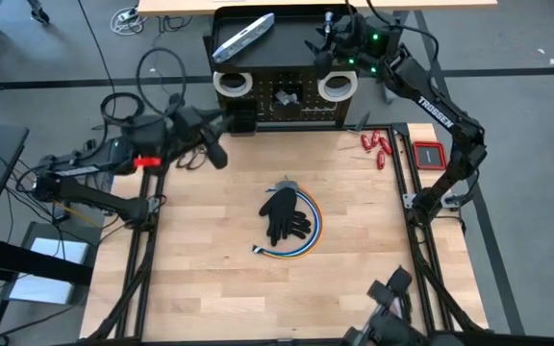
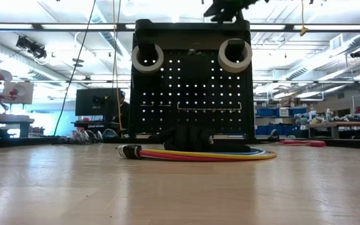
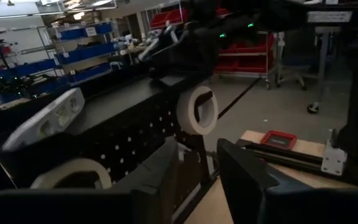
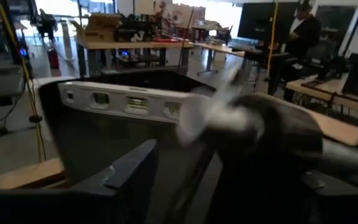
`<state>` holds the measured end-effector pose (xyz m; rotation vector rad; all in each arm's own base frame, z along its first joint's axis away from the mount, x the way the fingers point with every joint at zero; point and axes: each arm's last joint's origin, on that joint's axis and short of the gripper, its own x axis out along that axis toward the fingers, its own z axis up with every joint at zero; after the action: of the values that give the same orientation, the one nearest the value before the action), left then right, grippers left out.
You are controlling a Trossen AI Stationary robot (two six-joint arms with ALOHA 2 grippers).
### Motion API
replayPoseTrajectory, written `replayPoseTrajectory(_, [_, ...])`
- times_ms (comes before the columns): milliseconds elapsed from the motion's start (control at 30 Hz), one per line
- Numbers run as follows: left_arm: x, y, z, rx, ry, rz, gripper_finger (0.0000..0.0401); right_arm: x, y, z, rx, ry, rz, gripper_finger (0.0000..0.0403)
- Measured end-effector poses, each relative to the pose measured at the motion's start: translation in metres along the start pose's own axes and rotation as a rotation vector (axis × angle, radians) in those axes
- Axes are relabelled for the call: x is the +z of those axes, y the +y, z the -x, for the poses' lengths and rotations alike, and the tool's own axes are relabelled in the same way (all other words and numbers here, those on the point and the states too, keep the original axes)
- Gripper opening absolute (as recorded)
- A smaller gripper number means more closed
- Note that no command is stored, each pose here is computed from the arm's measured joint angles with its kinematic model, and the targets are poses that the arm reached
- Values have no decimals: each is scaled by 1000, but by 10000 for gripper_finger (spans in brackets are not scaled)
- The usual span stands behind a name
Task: Hang tools onto peg board
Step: Put the black clamp on the peg board
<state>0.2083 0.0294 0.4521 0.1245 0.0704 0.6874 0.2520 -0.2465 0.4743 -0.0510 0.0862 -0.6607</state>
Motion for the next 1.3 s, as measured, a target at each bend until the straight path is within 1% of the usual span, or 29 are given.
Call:
replayPoseTrajectory(100, [5,5,-9,3,11,-18,87,8,3,7,2,36,25,194])
replayPoseTrajectory(200, [7,9,-20,-8,19,-38,60,15,1,11,-58,43,76,140])
replayPoseTrajectory(267, [5,11,-26,-25,33,-45,43,20,0,14,-107,26,141,100])
replayPoseTrajectory(333, [5,12,-30,-40,28,-42,28,24,-1,15,-126,17,228,61])
replayPoseTrajectory(467, [2,13,-35,-34,39,-46,10,20,6,12,-172,85,488,60])
replayPoseTrajectory(600, [2,15,-37,-28,40,-46,6,14,15,1,-314,193,783,60])
replayPoseTrajectory(700, [2,16,-37,-25,35,-44,8,10,24,-9,-418,280,923,61])
replayPoseTrajectory(767, [2,17,-37,-22,38,-44,8,6,31,-15,-417,310,991,80])
replayPoseTrajectory(900, [1,18,-38,-18,42,-41,9,1,39,-20,-421,348,1007,147])
replayPoseTrajectory(1000, [1,18,-38,-12,43,-40,9,1,39,-18,-439,353,963,187])
replayPoseTrajectory(1100, [1,18,-38,-13,43,-39,9,5,33,-14,-446,370,891,217])
replayPoseTrajectory(1167, [1,18,-38,-13,43,-34,9,8,31,-11,-424,354,831,233])
replayPoseTrajectory(1233, [1,18,-38,-13,46,-21,9,13,27,-7,-408,333,753,245])
replayPoseTrajectory(1300, [1,18,-38,-17,47,-17,9,20,21,-2,-424,298,670,254])
